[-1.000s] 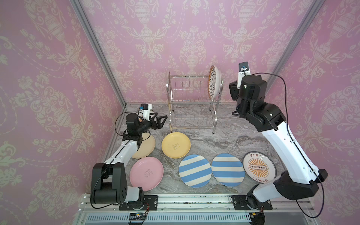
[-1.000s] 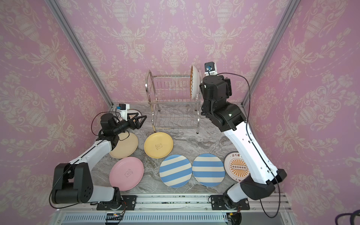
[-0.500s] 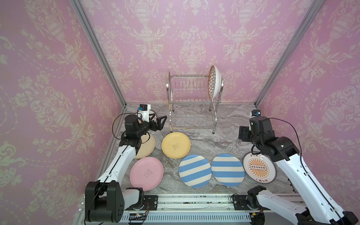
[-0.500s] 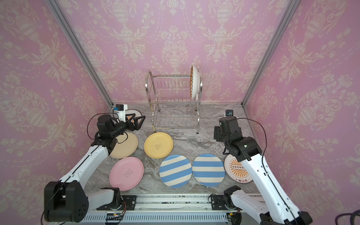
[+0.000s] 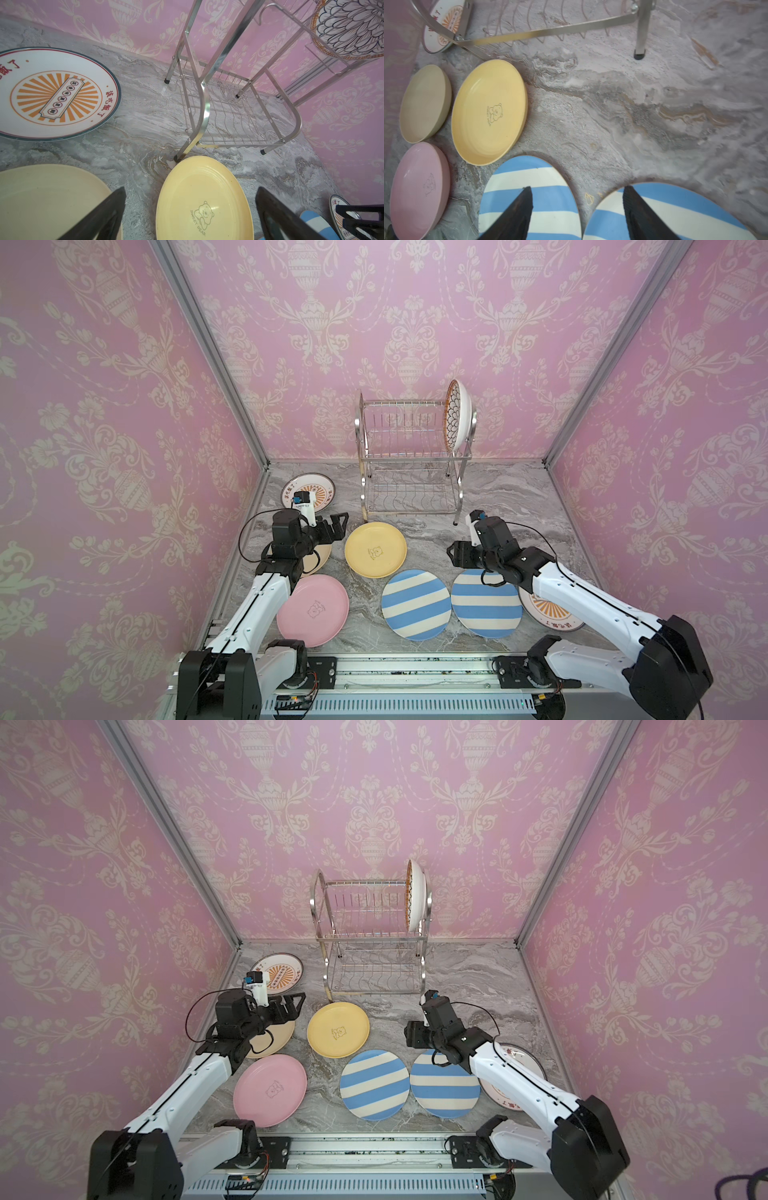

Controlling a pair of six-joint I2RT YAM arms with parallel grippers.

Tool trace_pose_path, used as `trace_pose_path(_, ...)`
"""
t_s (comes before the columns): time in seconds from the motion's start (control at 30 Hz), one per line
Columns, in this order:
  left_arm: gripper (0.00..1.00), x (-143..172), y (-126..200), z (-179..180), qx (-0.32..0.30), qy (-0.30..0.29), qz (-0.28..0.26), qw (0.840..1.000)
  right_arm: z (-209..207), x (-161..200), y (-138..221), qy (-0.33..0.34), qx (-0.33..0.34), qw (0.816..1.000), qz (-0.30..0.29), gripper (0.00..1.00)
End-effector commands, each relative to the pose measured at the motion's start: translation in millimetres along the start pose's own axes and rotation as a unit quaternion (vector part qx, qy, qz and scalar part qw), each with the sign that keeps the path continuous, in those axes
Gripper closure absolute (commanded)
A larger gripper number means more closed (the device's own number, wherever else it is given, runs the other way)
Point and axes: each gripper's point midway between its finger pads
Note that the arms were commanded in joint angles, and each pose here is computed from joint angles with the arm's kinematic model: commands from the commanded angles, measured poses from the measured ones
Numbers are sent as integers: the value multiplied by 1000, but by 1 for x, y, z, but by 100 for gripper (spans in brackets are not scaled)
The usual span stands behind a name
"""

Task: Load plates into a dish rack
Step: Pick up the plate from the center of the table.

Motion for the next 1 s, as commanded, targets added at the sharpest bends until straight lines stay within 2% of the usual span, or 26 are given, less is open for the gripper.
trace_pose_path(0.0, 1, 1, -2, -7, 24, 18, -11, 999, 40, -19, -19, -29, -78, 996, -41, 31)
trace_pose_path(0.27, 1, 26, -15, 4, 14, 33, 28, 999, 64, -2, -81, -33, -110, 993, 1, 36)
trace_pose_path(0.47, 1, 33, -15, 3, 19, 47, 18, 999, 82, 0, -114, -29, -121, 992, 24, 41)
trace_pose_path(0.7, 1, 37, -21, -3, 31, 46, 26, 998, 85, 13, -137, -23, -108, 993, 52, 44)
trace_pose_path(0.97, 1, 36, -22, -5, 34, 33, 25, 999, 74, 18, -142, 4, -65, 995, 70, 45)
Point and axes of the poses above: each gripper's point midway between its finger pads, its own y axis back along the fingers, its own z axis along the line the jaws close on, x = y × z, and after that the axes turned 7 degrees about -y, right-handed
